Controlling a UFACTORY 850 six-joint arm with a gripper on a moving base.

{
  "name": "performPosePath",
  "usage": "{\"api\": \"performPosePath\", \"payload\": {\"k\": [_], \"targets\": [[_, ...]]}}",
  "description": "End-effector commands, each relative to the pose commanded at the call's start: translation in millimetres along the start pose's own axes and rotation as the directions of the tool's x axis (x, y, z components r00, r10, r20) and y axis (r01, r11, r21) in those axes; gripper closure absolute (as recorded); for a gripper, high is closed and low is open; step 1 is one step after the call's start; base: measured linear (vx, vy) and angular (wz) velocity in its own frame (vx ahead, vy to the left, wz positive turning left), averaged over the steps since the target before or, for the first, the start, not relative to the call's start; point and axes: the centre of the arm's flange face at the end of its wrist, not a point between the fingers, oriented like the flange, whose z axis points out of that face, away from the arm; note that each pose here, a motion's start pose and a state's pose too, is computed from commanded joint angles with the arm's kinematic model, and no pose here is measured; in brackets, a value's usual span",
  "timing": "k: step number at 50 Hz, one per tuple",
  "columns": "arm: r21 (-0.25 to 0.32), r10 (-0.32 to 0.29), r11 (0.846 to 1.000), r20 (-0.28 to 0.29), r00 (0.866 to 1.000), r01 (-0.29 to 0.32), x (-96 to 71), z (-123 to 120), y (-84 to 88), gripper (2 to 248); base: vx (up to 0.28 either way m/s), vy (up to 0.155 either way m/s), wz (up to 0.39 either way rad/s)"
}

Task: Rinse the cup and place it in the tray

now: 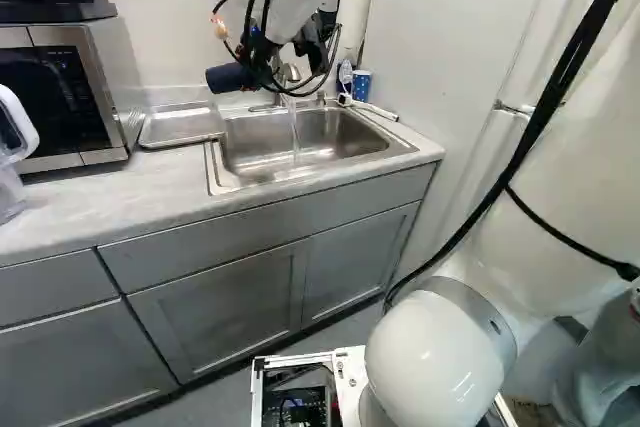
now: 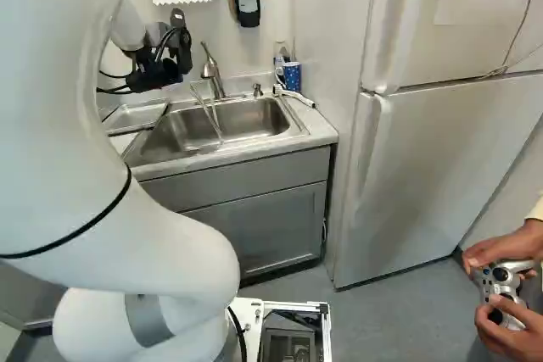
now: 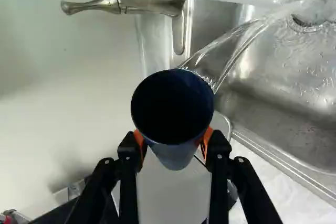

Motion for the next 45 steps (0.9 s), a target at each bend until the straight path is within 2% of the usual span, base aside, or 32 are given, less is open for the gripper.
{"api": "performPosePath", "payload": {"k": [10,20,31,43,45], "targets": [[0.0,0.105,0.994,0.0,0.994,-0.105,0.0,0.0,0.0,128,0.0,0.0,0.0],[0.0,0.209,0.978,0.0,0.978,-0.209,0.0,0.0,0.0,128,0.0,0.0,0.0],[0.0,0.32,0.947,0.0,0.947,-0.32,0.0,0.0,0.0,128,0.0,0.0,0.0],[0.0,0.437,0.899,0.0,0.899,-0.437,0.0,0.0,0.0,128,0.0,0.0,0.0],[0.0,0.437,0.899,0.0,0.899,-0.437,0.0,0.0,0.0,128,0.0,0.0,0.0]]}}
